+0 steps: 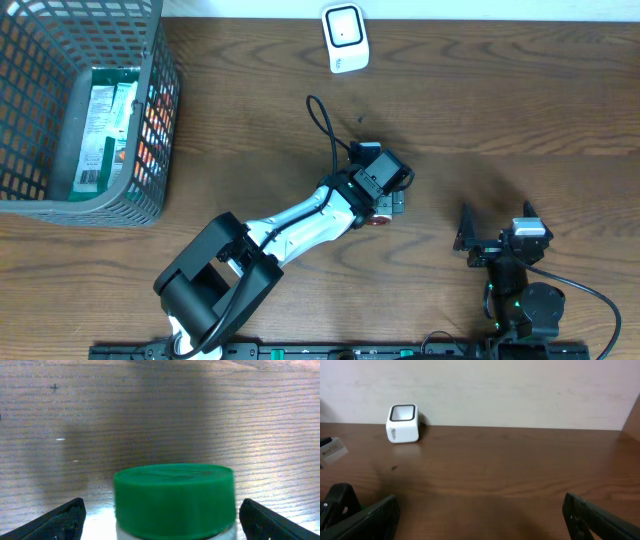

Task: Scan the item barcode
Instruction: 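Hold the jar in front of the scanner with the left gripper, then set the jar down on the table and release it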

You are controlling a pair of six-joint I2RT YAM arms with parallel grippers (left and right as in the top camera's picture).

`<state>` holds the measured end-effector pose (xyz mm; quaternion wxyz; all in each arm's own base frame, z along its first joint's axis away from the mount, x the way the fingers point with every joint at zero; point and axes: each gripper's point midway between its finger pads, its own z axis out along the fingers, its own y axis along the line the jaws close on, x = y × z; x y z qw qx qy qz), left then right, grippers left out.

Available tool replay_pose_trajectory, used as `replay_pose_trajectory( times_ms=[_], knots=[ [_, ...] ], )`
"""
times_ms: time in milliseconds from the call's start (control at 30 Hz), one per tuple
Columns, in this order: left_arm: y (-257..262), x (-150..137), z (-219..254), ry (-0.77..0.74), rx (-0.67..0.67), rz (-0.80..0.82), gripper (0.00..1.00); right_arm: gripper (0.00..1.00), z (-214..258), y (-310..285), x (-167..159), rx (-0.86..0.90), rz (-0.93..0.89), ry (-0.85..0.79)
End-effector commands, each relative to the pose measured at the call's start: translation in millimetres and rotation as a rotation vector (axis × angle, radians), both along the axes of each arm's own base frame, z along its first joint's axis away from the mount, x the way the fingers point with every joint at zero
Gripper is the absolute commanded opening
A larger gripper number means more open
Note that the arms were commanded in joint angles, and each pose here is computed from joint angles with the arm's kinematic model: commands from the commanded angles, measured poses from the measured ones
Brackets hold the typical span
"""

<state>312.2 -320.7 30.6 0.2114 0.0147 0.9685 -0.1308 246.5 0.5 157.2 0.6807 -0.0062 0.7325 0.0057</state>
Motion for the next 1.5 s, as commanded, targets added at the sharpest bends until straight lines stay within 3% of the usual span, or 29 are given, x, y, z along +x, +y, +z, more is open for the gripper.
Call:
replay_pose_trajectory(
  times_ms=[0, 967, 1233, 1467],
  knots=[
    [-5, 12, 12, -0.047, 0.001, -0.02, 0.98, 0.99, 0, 2, 0, 0.006, 0.007, 0.0],
    [-3, 12, 30, -0.066, 0.019, -0.068, 0.98, 0.99, 0, 2, 0, 0.006, 0.007, -0.001],
    [21, 23, 78, -0.101, 0.004, -0.035, 0.98, 0.99, 0, 2, 0, 0.006, 0.007, -0.001],
    [64, 37, 152, -0.231, 0.023, -0.085, 0.98, 0.99, 0, 2, 0, 0.006, 0.007, -0.001]
  ],
)
